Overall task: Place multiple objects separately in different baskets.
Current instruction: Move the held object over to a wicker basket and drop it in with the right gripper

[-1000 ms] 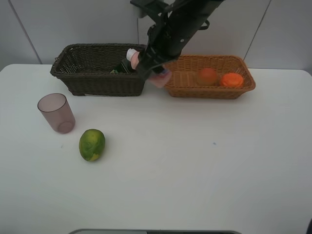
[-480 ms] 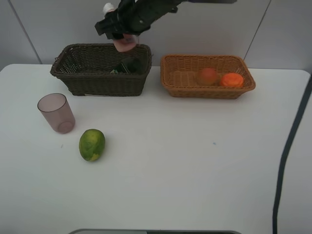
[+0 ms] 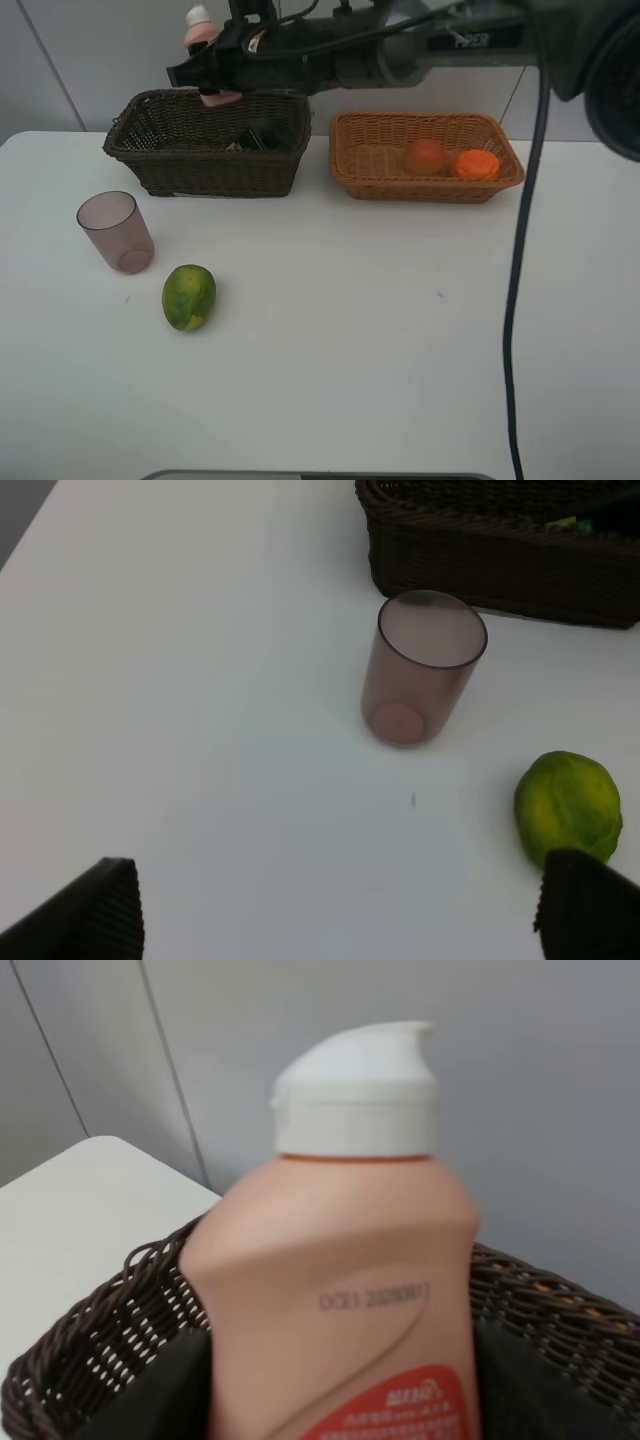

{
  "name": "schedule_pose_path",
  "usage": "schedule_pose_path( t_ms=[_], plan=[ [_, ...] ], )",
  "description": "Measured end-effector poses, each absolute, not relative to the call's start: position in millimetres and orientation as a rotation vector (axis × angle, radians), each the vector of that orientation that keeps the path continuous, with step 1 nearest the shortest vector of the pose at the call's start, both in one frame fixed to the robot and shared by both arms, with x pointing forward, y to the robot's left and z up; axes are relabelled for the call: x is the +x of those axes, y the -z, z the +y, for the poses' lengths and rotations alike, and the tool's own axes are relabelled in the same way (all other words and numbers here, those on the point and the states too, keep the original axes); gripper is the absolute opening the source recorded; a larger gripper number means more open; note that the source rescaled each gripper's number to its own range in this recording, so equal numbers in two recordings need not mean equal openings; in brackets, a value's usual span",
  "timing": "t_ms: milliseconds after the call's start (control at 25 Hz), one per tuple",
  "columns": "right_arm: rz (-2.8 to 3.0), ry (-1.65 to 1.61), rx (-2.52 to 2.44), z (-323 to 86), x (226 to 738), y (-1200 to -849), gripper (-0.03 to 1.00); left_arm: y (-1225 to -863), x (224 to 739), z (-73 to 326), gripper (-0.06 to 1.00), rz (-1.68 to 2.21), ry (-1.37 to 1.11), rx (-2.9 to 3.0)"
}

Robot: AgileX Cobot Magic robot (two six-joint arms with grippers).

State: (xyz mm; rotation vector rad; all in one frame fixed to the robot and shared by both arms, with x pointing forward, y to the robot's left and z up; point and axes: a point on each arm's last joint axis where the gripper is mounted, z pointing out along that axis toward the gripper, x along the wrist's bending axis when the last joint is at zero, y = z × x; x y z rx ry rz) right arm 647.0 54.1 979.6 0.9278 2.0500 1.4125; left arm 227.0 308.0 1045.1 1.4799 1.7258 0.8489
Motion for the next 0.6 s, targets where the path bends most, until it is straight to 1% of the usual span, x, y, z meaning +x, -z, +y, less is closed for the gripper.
schedule_pose_path(
  t_ms=[360,600],
  plan=[
    [2.007,-1.448,0.949,59.8,655.1,-937.8,0.25,-1045.1,227.0,308.0,1.00,1.726,-0.849,1.480],
    [1.996,-1.455,0.947,60.6,656.5,-928.9,0.25,-1045.1,227.0,308.0,1.00,1.726,-0.849,1.480]
  ],
)
